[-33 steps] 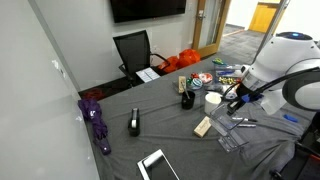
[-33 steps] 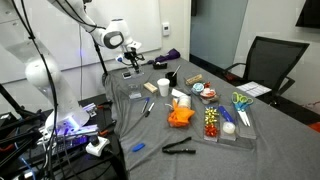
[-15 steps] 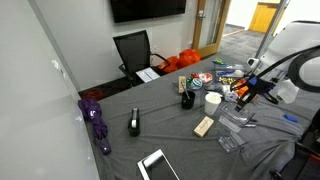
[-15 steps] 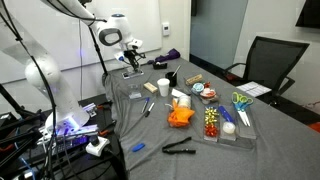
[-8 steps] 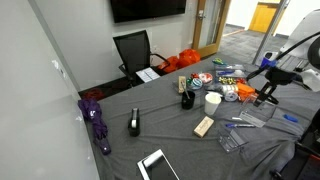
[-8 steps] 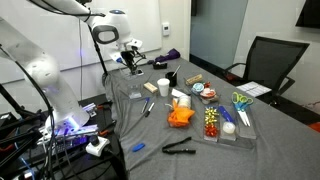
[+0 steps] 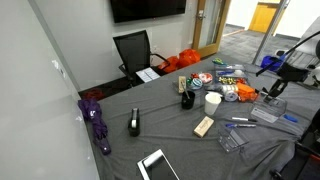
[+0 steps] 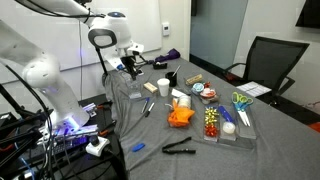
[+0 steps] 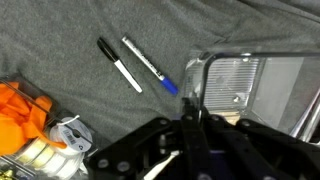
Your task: Move the container on the left to the right.
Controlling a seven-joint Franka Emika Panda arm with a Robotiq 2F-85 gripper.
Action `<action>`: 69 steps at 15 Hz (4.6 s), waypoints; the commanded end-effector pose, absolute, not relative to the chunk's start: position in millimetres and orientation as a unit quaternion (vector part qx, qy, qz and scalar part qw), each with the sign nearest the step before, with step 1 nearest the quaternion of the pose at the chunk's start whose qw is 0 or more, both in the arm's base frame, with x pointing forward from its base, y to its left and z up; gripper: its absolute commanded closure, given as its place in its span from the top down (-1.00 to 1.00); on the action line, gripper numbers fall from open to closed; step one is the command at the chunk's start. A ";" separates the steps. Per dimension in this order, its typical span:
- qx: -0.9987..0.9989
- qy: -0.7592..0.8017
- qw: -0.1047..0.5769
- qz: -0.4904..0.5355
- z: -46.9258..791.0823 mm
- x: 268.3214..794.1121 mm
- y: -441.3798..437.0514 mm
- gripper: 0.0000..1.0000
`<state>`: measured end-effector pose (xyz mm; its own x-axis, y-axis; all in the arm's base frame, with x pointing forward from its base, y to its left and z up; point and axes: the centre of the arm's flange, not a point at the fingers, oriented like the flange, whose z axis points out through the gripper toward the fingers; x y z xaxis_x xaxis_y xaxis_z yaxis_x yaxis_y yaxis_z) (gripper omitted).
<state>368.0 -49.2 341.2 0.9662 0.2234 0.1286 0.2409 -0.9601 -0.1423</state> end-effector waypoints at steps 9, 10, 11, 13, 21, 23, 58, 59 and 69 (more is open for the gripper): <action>-0.991 -0.121 0.030 -0.043 283.4 355.7 -78.3 -0.98; -0.991 -0.121 0.024 -0.042 277.8 356.1 -79.3 -0.98; -0.991 -0.124 0.017 -0.042 273.1 356.1 -80.3 -0.98; -0.992 -0.118 0.033 -0.037 291.2 376.2 -78.4 -0.91; -0.992 -0.111 0.037 -0.038 283.9 376.7 -76.6 -0.98; -0.993 -0.106 0.036 -0.036 275.8 376.7 -80.6 -0.98; -0.949 -0.311 0.052 -0.019 181.7 353.0 -70.1 -0.98; -0.948 -0.314 0.052 -0.018 179.6 352.2 -70.8 -0.98; -0.948 -0.315 0.044 -0.022 170.0 350.0 -74.8 -0.02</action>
<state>366.6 -73.9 175.9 0.8080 0.5863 0.0580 0.5892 -0.8034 -0.0858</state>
